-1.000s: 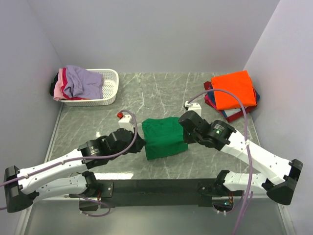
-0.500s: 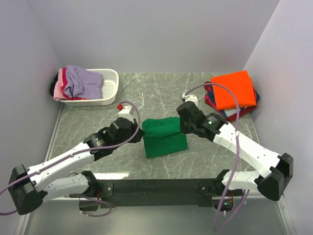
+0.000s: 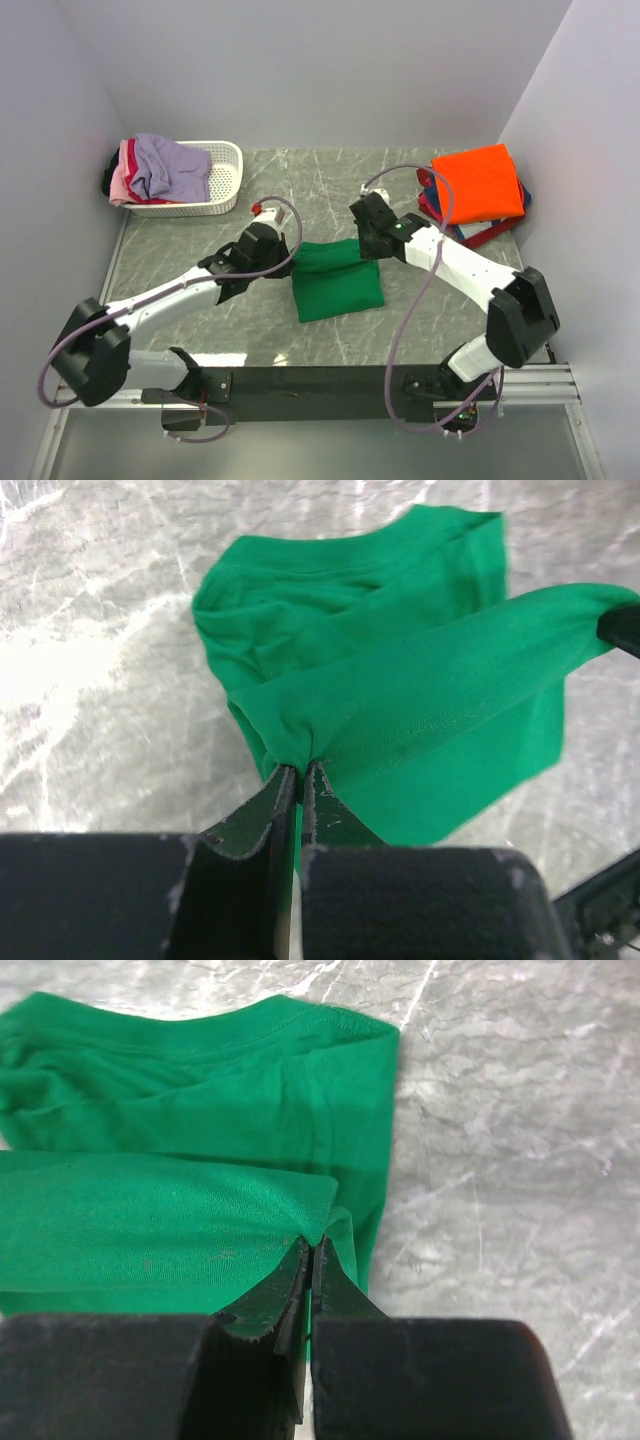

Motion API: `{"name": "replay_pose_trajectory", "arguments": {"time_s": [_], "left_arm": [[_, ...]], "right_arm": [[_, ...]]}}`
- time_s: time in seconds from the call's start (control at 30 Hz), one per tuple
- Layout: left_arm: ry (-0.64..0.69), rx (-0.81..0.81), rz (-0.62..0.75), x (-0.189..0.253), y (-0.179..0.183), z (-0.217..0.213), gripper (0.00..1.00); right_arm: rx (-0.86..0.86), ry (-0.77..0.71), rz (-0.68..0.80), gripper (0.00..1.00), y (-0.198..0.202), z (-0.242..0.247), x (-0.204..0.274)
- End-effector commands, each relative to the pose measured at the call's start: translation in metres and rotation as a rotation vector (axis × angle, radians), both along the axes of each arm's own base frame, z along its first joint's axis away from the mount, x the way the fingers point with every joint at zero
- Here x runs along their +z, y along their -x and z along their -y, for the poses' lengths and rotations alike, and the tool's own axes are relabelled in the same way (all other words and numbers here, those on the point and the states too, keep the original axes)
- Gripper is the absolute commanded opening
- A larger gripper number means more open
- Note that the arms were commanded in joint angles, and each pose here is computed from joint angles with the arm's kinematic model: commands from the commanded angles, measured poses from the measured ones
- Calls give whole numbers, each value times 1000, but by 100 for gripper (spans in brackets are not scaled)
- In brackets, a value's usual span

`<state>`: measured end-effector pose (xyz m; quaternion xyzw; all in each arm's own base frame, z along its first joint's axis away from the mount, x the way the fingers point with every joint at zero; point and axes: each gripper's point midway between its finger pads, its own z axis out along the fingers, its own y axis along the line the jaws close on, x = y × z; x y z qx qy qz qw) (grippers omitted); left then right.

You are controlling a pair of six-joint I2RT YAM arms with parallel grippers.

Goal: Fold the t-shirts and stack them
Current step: Fold the tshirt

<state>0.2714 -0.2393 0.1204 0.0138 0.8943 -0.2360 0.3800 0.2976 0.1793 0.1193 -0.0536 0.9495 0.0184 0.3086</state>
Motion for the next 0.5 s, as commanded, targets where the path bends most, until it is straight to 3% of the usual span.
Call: {"name": "replay_pose_trajectory", "arguments": {"time_s": [0.0,0.27,0.3,0.33,0.37,0.43,0.47], "left_arm": [[9,-22,47,5,-23,4,1],[-17,-20,25,-12,-58,10,2],[-26,-14,14,-17,-61,9,6],[-34,-2,14,-18,-65,7,18],[-36,11,19,-14,-70,6,24],[-54,51,28,-11,-78,-1,42],[-51,65,46,-2,-84,-2,46]], "right_arm": [[-2,-1,47,0,-29,-5,3],[-31,8,29,0,-64,-5,-10],[-35,12,24,0,-67,-5,-13],[-42,11,26,0,-69,-4,-12],[-58,5,39,13,-77,-3,-7],[-77,16,42,29,-82,1,-5],[-88,14,55,41,-86,3,0]]}}
